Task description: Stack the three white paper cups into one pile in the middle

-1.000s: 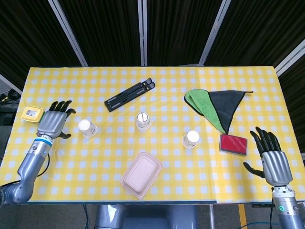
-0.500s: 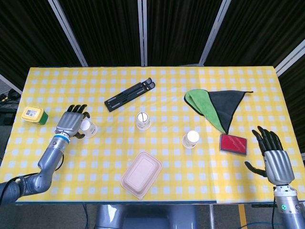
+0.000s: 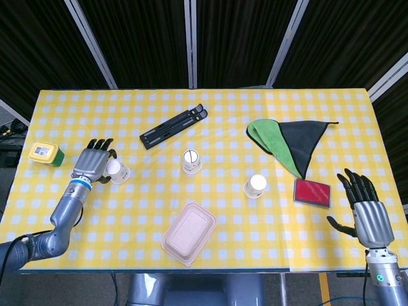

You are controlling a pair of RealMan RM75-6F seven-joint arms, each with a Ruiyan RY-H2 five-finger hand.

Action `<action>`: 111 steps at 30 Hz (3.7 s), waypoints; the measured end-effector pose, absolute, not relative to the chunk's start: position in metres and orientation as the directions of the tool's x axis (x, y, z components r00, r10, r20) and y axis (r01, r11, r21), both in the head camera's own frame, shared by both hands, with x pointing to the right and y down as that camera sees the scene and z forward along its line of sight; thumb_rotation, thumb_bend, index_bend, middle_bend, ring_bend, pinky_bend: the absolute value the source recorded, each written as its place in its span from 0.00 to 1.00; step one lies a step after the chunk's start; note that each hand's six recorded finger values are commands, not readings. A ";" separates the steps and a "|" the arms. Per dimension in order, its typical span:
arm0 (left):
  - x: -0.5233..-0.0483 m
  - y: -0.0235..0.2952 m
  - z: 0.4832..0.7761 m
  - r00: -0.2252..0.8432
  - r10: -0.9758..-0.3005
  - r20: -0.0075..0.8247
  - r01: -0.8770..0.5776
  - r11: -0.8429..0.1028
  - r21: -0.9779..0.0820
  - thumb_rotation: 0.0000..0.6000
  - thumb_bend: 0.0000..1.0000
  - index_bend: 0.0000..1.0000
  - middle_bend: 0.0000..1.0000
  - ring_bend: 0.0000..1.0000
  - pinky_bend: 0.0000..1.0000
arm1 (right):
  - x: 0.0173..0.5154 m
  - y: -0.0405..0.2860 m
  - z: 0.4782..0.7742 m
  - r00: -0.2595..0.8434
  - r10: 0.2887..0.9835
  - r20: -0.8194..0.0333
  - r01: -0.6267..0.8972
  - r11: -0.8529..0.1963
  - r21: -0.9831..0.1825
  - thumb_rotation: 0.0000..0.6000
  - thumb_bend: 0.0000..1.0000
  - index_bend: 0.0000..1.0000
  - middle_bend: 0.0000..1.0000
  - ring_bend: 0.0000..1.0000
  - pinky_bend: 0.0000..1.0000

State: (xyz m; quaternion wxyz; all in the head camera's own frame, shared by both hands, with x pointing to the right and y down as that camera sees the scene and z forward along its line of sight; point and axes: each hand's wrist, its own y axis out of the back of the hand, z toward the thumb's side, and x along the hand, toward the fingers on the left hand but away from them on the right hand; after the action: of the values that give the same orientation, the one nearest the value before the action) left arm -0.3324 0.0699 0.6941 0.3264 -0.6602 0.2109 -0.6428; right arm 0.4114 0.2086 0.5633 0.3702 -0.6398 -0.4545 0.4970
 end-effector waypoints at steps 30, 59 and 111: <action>-0.252 0.017 0.602 0.293 -0.851 0.436 -0.050 -0.468 -0.882 1.00 0.41 0.38 0.00 0.00 0.00 | 0.425 0.202 0.563 0.048 0.952 -0.301 0.252 -0.303 -0.919 1.00 0.06 0.08 0.00 0.00 0.00; -0.138 0.015 0.651 0.388 -0.763 0.517 0.034 -0.549 -0.835 1.00 0.40 0.36 0.00 0.00 0.00 | 0.452 0.188 0.571 -0.020 0.941 -0.339 0.337 -0.313 -0.888 1.00 0.06 0.09 0.00 0.00 0.00; -0.421 0.178 0.589 0.025 -0.912 0.410 -0.023 -0.411 -0.912 1.00 0.06 0.00 0.00 0.00 0.00 | 0.388 0.160 0.579 0.089 0.923 -0.375 0.229 -0.386 -0.894 1.00 0.06 0.16 0.00 0.00 0.00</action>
State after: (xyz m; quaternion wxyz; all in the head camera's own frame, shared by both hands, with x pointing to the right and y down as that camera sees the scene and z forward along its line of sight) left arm -0.4208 0.1781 0.5890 0.3818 -0.6055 0.3859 -0.5820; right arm 0.3876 0.1599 0.5789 0.3383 -0.6558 -0.4390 0.5127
